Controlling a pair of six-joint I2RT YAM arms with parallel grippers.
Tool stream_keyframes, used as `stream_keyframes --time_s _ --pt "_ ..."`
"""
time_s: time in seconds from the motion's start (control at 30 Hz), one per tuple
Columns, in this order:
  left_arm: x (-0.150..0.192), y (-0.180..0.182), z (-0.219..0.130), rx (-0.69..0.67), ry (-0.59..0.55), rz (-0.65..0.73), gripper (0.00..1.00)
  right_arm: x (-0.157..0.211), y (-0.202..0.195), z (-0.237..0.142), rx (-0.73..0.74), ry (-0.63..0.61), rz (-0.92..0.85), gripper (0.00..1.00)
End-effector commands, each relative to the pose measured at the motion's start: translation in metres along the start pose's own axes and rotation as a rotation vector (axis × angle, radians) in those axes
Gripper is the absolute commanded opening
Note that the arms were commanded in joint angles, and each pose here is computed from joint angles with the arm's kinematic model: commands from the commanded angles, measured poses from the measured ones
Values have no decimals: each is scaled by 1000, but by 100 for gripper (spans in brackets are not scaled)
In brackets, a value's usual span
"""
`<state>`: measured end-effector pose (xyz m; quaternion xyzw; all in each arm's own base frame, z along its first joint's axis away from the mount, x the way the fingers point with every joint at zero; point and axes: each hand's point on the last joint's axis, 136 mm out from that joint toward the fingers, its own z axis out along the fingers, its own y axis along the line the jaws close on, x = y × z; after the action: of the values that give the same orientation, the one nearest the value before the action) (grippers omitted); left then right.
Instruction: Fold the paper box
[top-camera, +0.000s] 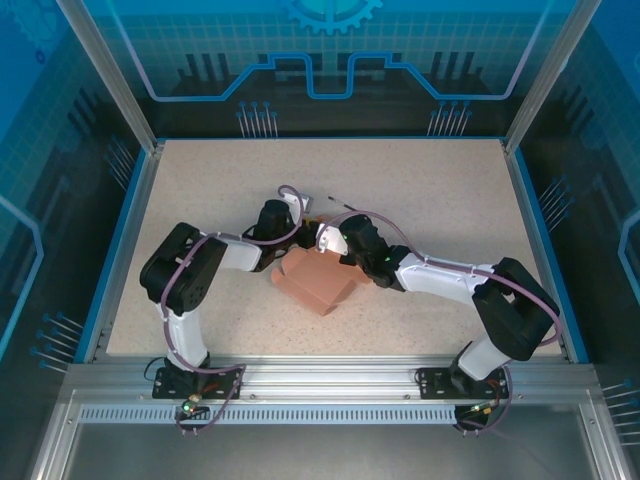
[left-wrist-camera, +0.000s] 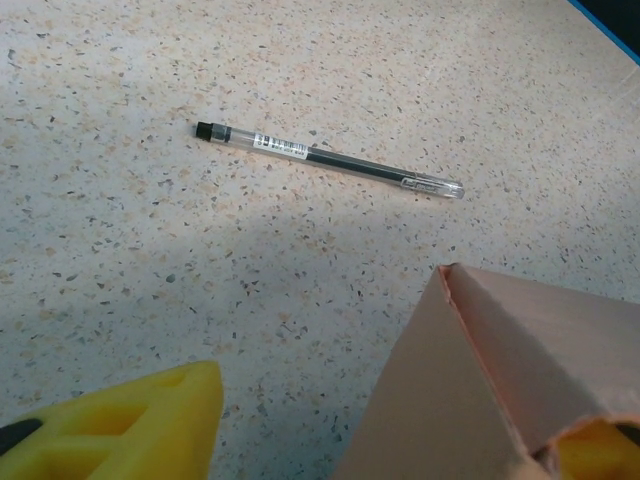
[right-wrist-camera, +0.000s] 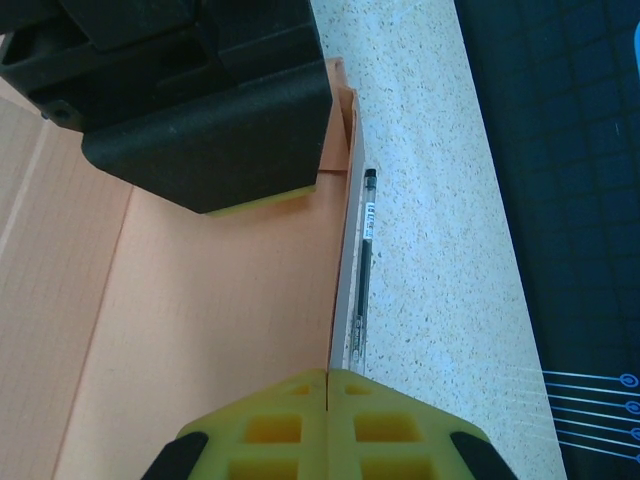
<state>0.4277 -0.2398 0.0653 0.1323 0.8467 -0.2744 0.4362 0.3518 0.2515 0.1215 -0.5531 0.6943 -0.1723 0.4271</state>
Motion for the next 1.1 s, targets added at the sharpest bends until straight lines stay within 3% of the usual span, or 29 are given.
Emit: stream_keyframes --time_s 0.0,0.27,0.57,0.93,1.07 --pt "1 10 4 -36 17 3 57 -4 10 -7 -55 -19 -6 0" --pt "1 21 8 -108 23 -27 46 -8 14 -10 -76 -38 1 0" --pt "-2 44 -1 -281 -25 -92 29 -11 18 -13 -97 -51 12 0" --pt "-3 59 -13 -411 -85 -160 20 -16 31 -17 -133 -84 34 0" --pt "-6 49 -11 -348 -106 -151 21 -15 22 -15 -103 -72 42 0"
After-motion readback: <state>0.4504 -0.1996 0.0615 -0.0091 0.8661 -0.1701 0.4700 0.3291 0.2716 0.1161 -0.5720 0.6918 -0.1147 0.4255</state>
